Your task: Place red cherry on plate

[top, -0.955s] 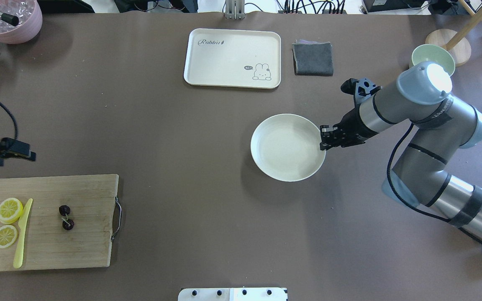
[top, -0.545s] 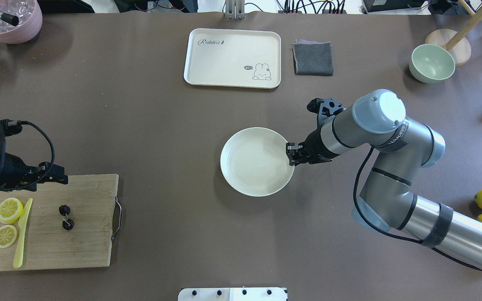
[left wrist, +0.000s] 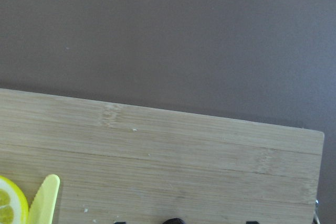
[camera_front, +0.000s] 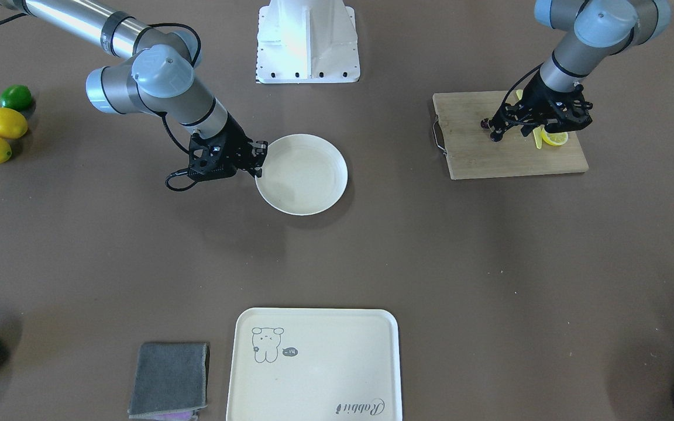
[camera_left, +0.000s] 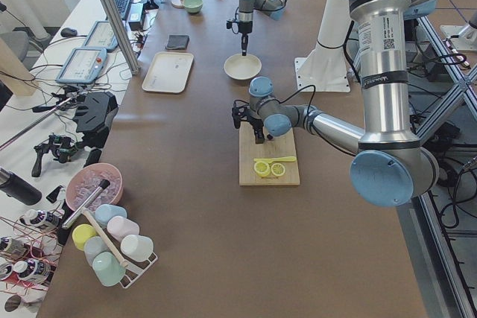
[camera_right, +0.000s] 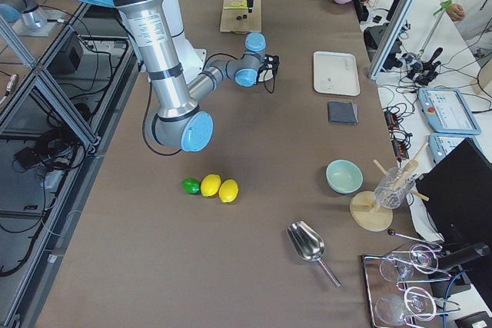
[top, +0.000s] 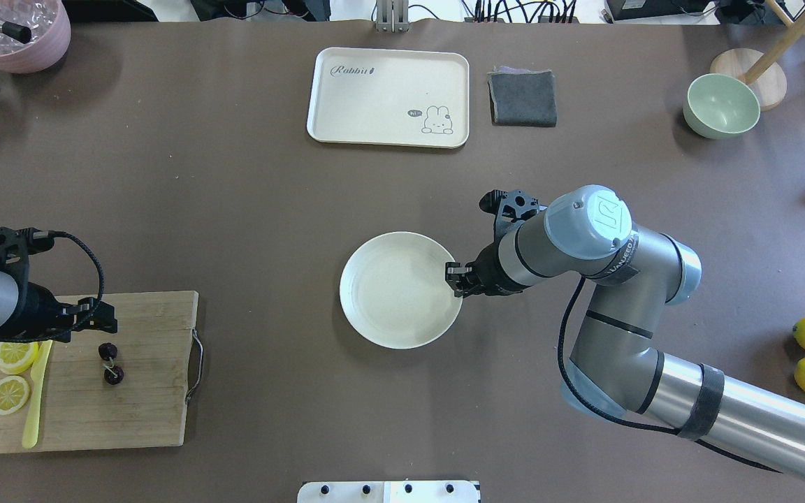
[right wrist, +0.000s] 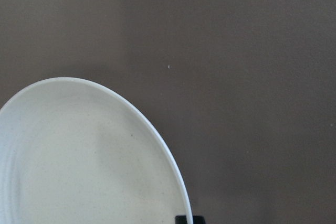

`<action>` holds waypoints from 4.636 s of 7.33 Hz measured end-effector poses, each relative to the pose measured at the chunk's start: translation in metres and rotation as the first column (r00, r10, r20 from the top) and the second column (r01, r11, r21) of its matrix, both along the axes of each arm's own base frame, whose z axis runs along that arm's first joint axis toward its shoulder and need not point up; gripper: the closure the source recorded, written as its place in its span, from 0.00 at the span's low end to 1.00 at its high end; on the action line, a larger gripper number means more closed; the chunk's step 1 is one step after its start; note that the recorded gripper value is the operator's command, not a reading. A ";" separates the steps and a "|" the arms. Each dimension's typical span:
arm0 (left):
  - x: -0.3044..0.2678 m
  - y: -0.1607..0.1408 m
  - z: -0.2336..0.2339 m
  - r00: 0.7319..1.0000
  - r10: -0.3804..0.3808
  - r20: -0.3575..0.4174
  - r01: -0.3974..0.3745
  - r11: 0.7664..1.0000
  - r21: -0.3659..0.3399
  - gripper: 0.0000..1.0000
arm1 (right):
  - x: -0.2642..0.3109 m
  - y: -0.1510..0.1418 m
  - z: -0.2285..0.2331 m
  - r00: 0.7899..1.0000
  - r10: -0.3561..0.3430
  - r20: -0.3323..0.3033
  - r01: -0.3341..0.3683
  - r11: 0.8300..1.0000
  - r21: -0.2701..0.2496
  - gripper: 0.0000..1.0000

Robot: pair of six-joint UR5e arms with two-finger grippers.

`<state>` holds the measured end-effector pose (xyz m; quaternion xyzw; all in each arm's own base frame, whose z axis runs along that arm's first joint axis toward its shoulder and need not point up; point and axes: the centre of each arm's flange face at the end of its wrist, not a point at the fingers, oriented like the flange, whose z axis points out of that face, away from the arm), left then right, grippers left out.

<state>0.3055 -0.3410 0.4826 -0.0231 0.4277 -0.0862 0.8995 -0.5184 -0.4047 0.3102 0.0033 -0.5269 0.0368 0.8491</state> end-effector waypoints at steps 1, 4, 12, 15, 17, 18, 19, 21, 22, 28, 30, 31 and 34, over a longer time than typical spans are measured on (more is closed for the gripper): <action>0.004 0.002 0.001 1.000 0.000 0.005 0.000 1.000 0.000 0.29 | -0.001 0.001 0.000 1.000 0.001 -0.001 -0.001 1.000 0.001 0.01; 0.014 0.010 0.004 1.000 0.013 0.014 -0.013 1.000 -0.004 0.33 | -0.001 0.000 -0.001 1.000 0.008 0.000 -0.008 1.000 0.009 0.00; 0.029 0.022 0.008 0.999 0.030 0.034 -0.030 0.999 0.020 1.00 | 0.015 -0.013 0.008 0.999 0.037 -0.008 -0.037 0.999 0.000 0.00; 0.027 0.019 -0.011 1.000 0.026 0.002 -0.026 0.999 0.037 1.00 | 0.026 -0.022 0.007 0.999 0.050 -0.004 -0.050 0.999 -0.002 0.00; 0.051 0.001 -0.059 0.999 0.022 -0.044 -0.019 0.998 0.065 1.00 | 0.048 -0.038 0.009 0.997 0.073 -0.001 -0.073 0.997 -0.011 0.00; 0.081 -0.020 -0.101 0.999 0.014 -0.047 -0.011 0.998 0.062 1.00 | 0.066 -0.045 0.015 0.996 0.087 -0.002 -0.087 0.996 -0.015 0.00; 0.119 -0.043 -0.158 0.999 -0.008 -0.053 0.010 0.999 0.036 1.00 | 0.087 -0.052 0.022 0.995 0.098 -0.003 -0.098 0.995 -0.021 0.00; 0.183 -0.074 -0.252 0.996 -0.051 -0.072 0.049 0.999 -0.024 1.00 | 0.140 -0.071 0.043 0.996 0.093 -0.008 -0.093 0.996 -0.009 0.00; 0.206 -0.081 -0.277 0.995 -0.049 -0.087 0.047 0.999 -0.026 1.00 | 0.172 -0.076 0.071 0.997 0.063 -0.033 -0.062 0.998 0.027 0.00; 0.285 -0.097 -0.293 0.982 -0.036 -0.186 0.034 0.999 -0.014 0.03 | 0.269 -0.074 0.141 0.997 -0.002 -0.075 0.009 0.995 0.100 0.00; 0.221 -0.100 -0.254 0.985 -0.032 -0.169 0.039 0.998 0.041 0.02 | 0.290 -0.079 0.145 0.997 0.015 -0.080 -0.006 0.994 0.110 0.00; 0.173 -0.103 -0.219 0.992 0.028 -0.119 -0.010 0.989 0.147 0.02 | 0.307 -0.085 0.152 0.996 0.012 -0.092 -0.001 0.992 0.128 0.00; -0.014 -0.159 -0.083 0.975 0.196 0.103 -0.221 0.905 0.363 0.02 | 0.376 -0.108 0.196 0.979 -0.042 -0.198 0.080 0.978 0.192 0.00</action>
